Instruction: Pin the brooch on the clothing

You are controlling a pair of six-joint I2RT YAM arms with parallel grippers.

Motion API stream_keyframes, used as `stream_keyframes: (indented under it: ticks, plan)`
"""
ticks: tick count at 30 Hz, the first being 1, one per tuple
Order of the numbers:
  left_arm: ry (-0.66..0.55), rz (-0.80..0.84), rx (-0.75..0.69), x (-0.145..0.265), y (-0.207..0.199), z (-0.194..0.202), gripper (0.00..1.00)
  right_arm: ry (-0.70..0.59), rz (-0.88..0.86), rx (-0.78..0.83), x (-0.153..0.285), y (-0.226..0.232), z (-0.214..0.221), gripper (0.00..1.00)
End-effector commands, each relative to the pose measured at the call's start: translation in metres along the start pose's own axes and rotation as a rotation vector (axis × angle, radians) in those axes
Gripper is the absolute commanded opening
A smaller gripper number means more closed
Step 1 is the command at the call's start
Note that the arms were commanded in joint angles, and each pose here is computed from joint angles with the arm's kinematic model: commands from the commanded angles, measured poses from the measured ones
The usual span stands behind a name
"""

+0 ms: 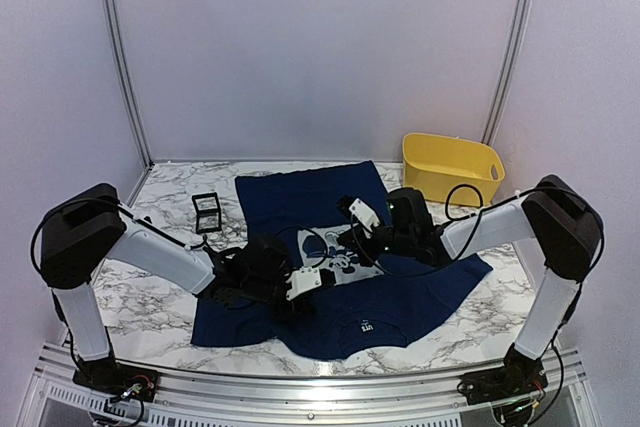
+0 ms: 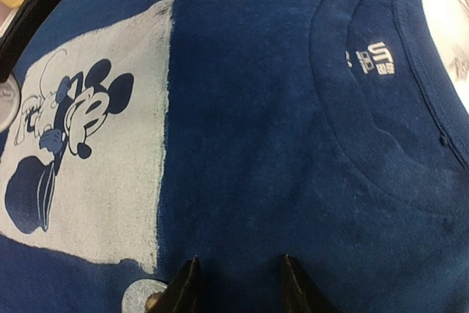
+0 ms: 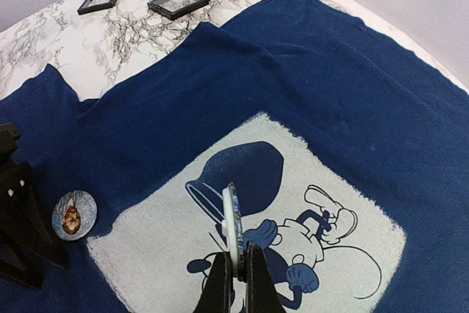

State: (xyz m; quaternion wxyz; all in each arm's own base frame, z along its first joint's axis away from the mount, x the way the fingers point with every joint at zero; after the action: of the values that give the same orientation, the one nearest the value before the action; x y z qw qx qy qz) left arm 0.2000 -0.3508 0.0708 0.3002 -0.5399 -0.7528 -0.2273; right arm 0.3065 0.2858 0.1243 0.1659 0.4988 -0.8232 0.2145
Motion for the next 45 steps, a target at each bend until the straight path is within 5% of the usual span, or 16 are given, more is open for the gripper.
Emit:
stream_keyframes:
  ticks: [1, 9, 17, 28, 33, 45]
  plan:
    - [0.101, 0.013, -0.016, -0.010, -0.003, 0.019, 0.31, -0.046, 0.026, 0.032, 0.006, -0.002, -0.017, 0.00]
    - [0.108, 0.022, -0.012, -0.008, -0.003, 0.018, 0.00, -0.053, 0.023, 0.037, 0.012, -0.001, -0.021, 0.00]
    - [-0.041, 0.063, 0.044, 0.011, -0.006, -0.013, 0.00, -0.171, 0.040, 0.104, 0.018, 0.035, -0.004, 0.00]
    - [-0.068, 0.098, 0.149, 0.015, 0.007, -0.011, 0.00, -0.326, 0.085, 0.285, 0.022, 0.081, 0.011, 0.00]
    - [-0.063, 0.075, 0.171, 0.018, 0.009, -0.008, 0.10, -0.328, 0.120, 0.370, 0.021, 0.089, 0.014, 0.00]
    - [-0.030, 0.033, 0.172, 0.024, 0.008, 0.009, 0.13, -0.279, 0.117, 0.457, 0.012, 0.096, 0.019, 0.00]
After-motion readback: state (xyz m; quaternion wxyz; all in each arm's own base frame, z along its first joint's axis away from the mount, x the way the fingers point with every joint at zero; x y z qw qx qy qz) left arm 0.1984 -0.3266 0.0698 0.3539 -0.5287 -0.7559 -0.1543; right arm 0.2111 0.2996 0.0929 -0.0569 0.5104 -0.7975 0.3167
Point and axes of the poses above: each gripper's point midway between its finger pads, its own x axis back along the fingers, its own y axis along the line the jaws close on, z = x × y, the point moved 7 cm from there along x, back along the fingers, and after that the axes turned 13 degrees about x, right-handed, at the moved point
